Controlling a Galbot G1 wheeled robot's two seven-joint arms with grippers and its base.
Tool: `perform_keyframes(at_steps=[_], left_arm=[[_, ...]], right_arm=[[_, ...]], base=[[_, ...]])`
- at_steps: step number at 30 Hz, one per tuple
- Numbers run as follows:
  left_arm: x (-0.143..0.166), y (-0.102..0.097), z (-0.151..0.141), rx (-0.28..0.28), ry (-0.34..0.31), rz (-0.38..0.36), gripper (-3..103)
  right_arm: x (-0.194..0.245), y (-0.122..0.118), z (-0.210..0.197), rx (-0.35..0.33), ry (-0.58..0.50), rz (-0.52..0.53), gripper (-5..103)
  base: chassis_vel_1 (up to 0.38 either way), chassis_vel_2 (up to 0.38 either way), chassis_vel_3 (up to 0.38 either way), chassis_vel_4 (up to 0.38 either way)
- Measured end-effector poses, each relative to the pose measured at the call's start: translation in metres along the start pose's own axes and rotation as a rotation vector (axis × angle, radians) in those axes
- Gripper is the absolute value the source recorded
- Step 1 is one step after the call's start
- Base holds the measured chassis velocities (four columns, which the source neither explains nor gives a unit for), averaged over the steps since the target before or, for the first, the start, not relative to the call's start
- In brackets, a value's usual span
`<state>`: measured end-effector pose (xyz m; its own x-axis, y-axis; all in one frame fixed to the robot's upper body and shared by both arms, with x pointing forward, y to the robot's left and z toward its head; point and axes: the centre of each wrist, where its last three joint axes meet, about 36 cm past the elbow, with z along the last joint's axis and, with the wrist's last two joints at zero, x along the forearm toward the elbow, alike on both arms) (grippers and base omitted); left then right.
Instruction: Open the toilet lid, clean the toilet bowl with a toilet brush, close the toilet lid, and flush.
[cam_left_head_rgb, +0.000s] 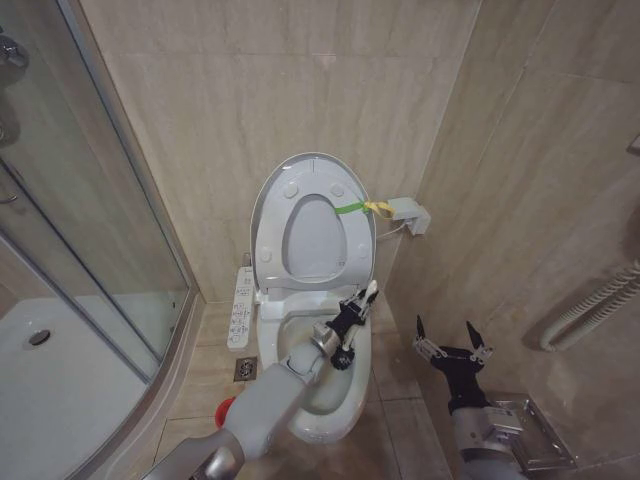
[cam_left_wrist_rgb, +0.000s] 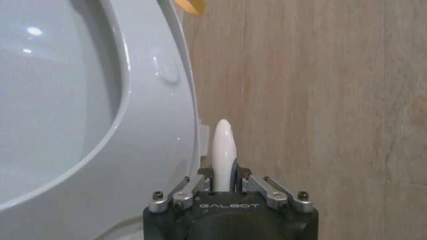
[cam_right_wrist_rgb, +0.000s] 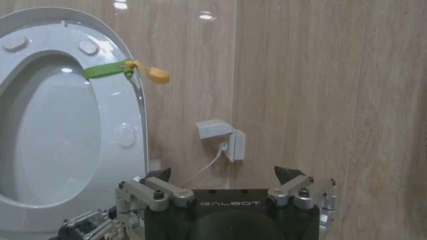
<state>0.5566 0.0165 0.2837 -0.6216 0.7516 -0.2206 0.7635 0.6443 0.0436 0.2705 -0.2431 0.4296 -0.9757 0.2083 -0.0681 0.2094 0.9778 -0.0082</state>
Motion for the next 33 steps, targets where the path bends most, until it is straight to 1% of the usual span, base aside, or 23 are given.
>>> perform_keyframes(at_steps=[2,3,7,9,11,13,14,17,18,21,23,24,27,28,32,33], left_arm=[[0.016,-0.001,0.014,0.009,0.038,-0.004,22],[0.016,-0.001,0.014,0.009,0.038,-0.004,22],[0.043,-0.003,0.035,0.011,0.093,0.018,22],[0.046,-0.002,0.037,0.006,0.097,0.026,22],[0.054,0.001,0.040,-0.006,0.103,0.053,22],[0.052,0.003,0.038,-0.009,0.097,0.052,22],[0.048,0.005,0.034,-0.011,0.084,0.045,22],[0.024,0.006,0.013,0.001,0.014,0.009,22],[0.024,0.006,0.013,0.001,0.014,0.009,22],[0.010,0.004,-0.001,0.019,-0.038,-0.004,21],[0.008,0.004,-0.002,0.025,-0.044,-0.003,21],[0.009,0.004,-0.001,0.027,-0.040,0.000,21],[0.025,0.009,0.014,0.028,0.010,0.002,21],[0.025,0.009,0.014,0.028,0.010,0.002,21],[0.052,0.010,0.033,0.030,0.080,-0.005,21],[0.052,0.010,0.033,0.030,0.080,-0.005,21]], right_arm=[[0.000,0.000,0.000,0.000,0.000,0.000,100],[0.000,0.000,0.000,0.000,0.000,0.000,100],[0.000,0.000,0.000,0.000,0.000,0.000,100],[0.000,0.000,0.000,0.000,0.000,0.000,100],[0.000,0.000,0.000,0.000,0.000,0.000,100],[0.000,0.000,0.000,0.000,0.000,0.000,100],[0.000,0.000,0.000,0.000,0.000,0.000,100],[0.000,0.000,0.000,0.000,0.000,0.000,100],[0.000,0.000,0.000,0.000,0.000,0.000,100],[0.000,0.000,0.000,0.000,0.000,0.000,100],[0.000,0.000,0.000,0.000,0.000,0.000,100],[0.000,0.000,0.000,0.000,0.000,0.000,100],[0.000,0.000,0.000,0.000,0.000,0.000,100],[0.000,0.000,0.000,0.000,0.000,0.000,100],[0.000,0.000,0.000,0.000,0.000,0.000,100],[0.000,0.000,0.000,0.000,0.000,0.000,100]], base=[[0.000,0.000,0.000,0.000],[0.000,0.000,0.000,0.000],[0.000,0.000,0.000,0.000],[0.000,0.000,0.000,0.000],[0.000,0.000,0.000,0.000],[0.000,0.000,0.000,0.000],[0.000,0.000,0.000,0.000],[0.000,0.000,0.000,0.000],[0.000,0.000,0.000,0.000],[0.000,0.000,0.000,0.000],[0.000,0.000,0.000,0.000],[0.000,0.000,0.000,0.000],[0.000,0.000,0.000,0.000],[0.000,0.000,0.000,0.000],[0.000,0.000,0.000,0.000],[0.000,0.000,0.000,0.000]])
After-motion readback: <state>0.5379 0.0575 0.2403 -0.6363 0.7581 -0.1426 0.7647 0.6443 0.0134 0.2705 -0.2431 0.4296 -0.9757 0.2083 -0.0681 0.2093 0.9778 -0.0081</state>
